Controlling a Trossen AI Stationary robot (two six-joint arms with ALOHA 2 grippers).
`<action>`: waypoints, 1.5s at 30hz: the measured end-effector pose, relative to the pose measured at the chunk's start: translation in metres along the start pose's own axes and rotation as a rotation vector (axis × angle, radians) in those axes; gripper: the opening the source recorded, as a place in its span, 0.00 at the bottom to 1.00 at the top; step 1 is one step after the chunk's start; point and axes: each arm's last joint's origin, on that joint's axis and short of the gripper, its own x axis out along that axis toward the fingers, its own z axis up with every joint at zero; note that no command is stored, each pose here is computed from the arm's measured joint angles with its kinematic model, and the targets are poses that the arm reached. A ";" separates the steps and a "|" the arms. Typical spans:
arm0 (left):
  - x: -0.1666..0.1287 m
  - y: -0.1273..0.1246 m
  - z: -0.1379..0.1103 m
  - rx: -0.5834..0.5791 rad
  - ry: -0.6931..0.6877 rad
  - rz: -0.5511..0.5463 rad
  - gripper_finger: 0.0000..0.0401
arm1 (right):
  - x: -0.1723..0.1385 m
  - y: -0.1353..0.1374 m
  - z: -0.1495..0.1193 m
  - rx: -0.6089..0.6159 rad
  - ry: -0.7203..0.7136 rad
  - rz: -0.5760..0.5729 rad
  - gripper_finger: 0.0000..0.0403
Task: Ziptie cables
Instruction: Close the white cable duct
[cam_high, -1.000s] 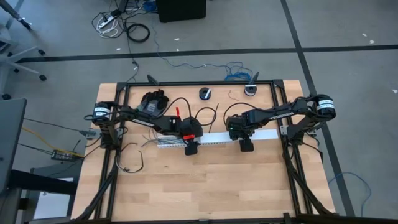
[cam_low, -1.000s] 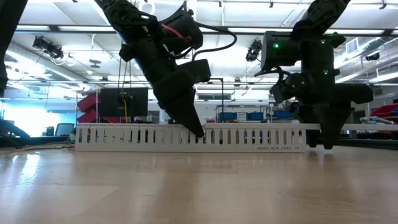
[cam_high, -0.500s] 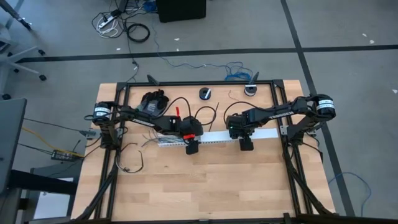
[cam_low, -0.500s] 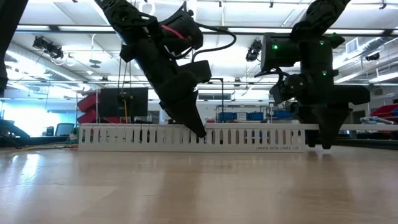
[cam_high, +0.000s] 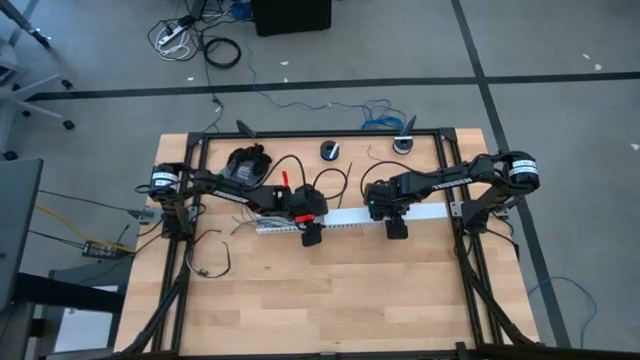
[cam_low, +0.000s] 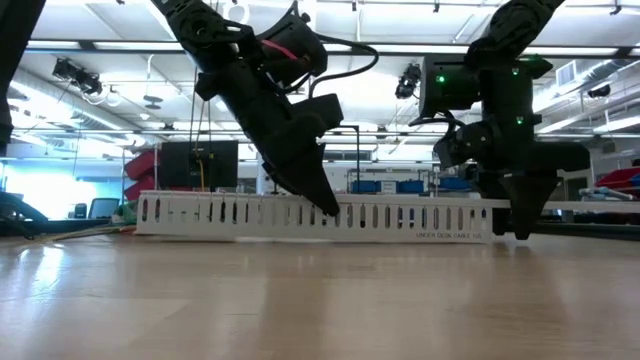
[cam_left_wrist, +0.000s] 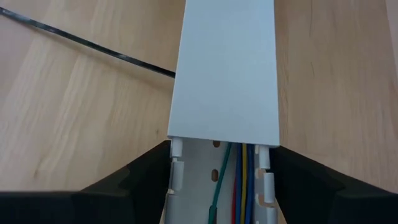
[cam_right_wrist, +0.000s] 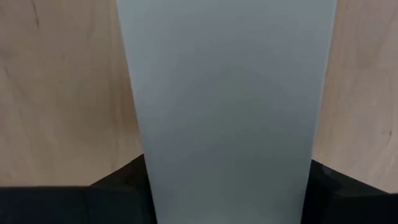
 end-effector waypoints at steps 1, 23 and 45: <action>0.000 0.000 0.000 -0.005 0.000 0.001 0.60 | 0.000 0.000 0.000 0.000 0.000 0.000 0.57; 0.000 0.001 0.000 0.113 0.012 -0.048 0.73 | 0.000 0.000 -0.001 0.010 0.009 0.006 0.57; -0.001 0.003 -0.009 0.107 0.108 -0.024 0.73 | 0.000 0.000 -0.003 0.016 0.027 0.006 0.57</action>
